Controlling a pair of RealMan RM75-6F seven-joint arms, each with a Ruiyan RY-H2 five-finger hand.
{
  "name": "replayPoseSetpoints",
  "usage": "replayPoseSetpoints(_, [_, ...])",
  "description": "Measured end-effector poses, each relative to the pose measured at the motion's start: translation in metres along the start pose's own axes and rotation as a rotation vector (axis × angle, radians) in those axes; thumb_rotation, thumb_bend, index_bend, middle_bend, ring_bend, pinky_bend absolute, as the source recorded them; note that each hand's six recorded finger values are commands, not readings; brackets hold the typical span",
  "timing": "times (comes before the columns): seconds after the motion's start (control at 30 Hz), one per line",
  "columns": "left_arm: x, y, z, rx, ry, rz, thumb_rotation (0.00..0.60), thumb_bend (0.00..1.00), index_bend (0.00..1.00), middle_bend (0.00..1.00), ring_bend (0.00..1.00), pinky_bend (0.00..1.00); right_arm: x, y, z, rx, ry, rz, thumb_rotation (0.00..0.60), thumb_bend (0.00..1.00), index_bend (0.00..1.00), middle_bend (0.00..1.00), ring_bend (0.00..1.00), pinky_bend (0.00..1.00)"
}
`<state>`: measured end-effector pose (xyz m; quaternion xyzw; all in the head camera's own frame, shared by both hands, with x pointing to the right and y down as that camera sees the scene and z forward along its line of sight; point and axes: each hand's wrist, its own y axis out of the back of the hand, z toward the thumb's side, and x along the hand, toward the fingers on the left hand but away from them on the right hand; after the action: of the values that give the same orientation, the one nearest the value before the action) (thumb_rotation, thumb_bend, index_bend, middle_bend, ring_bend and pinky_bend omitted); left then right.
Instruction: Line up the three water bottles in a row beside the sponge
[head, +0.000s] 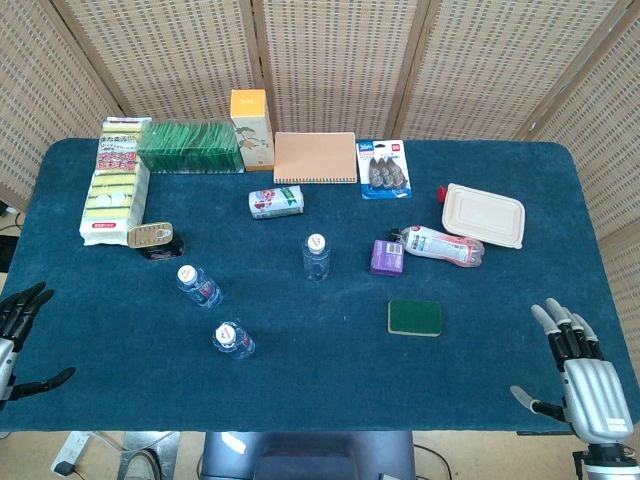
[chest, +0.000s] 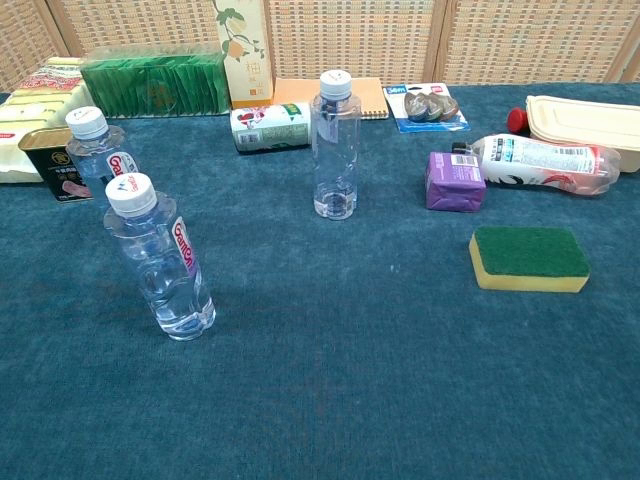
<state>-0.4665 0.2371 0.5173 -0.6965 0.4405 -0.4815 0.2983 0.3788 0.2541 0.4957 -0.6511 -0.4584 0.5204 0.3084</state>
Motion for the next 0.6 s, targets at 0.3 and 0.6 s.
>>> replayPoseSetpoints(0.3, [0.000, -0.001, 0.002, 0.003, -0.005, -0.007, 0.600, 0.06, 0.00, 0.00, 0.00, 0.01, 0.000, -0.002, 0.001, -0.015, 0.009, 0.017, 0.600, 0.00, 0.00, 0.00, 0.00, 0.00])
replayPoseSetpoints(0.6, [0.001, 0.002, 0.003, -0.009, -0.011, -0.006, 0.600, 0.06, 0.00, 0.00, 0.00, 0.01, -0.016, -0.016, 0.005, -0.095, 0.063, 0.101, 0.600, 0.00, 0.00, 0.00, 0.00, 0.00])
